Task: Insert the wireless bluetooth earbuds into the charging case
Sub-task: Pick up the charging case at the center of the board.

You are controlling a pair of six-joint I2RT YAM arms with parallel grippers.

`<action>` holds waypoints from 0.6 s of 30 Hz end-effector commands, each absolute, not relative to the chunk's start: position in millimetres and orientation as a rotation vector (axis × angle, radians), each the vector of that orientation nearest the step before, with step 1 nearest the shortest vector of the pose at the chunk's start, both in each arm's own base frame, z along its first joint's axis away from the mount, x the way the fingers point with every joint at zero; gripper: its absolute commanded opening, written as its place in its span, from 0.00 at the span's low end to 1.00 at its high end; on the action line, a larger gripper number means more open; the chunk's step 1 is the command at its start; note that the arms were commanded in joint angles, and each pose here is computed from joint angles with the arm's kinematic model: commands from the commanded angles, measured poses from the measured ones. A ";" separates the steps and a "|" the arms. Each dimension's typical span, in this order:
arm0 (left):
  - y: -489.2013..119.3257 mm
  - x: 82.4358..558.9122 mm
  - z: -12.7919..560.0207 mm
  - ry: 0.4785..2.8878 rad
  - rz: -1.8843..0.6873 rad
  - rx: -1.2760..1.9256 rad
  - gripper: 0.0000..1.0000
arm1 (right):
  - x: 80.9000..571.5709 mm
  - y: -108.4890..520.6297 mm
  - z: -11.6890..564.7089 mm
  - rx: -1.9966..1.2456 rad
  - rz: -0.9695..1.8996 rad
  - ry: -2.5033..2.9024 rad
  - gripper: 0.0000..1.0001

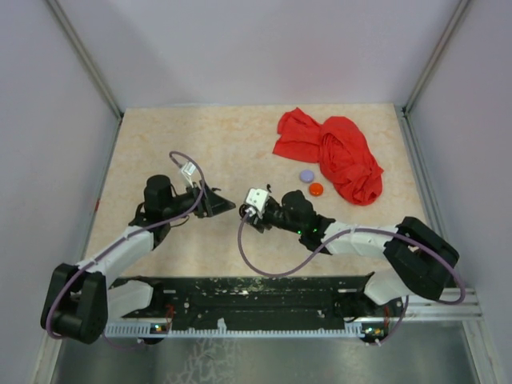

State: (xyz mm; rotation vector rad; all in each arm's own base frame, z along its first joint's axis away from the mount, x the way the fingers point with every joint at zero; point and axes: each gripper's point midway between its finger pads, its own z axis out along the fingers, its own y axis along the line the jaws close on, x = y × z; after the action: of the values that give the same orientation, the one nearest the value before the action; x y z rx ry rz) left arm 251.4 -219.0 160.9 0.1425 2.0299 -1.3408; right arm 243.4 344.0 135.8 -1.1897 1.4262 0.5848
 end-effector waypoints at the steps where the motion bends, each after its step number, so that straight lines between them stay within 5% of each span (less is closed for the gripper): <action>1: -230.4 241.0 181.8 1.983 -1.442 0.239 0.73 | 234.9 359.6 197.6 -1.185 0.603 1.165 0.40; 18: -254.3 233.9 178.1 2.014 -1.472 0.318 0.53 | 226.5 372.5 201.9 -1.251 0.591 1.108 0.39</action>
State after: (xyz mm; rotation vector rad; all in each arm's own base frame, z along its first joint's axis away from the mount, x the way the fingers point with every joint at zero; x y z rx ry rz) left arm 232.2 -247.8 168.3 0.2703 2.0506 -1.4651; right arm 225.7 360.0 164.4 -1.2814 1.2205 0.5830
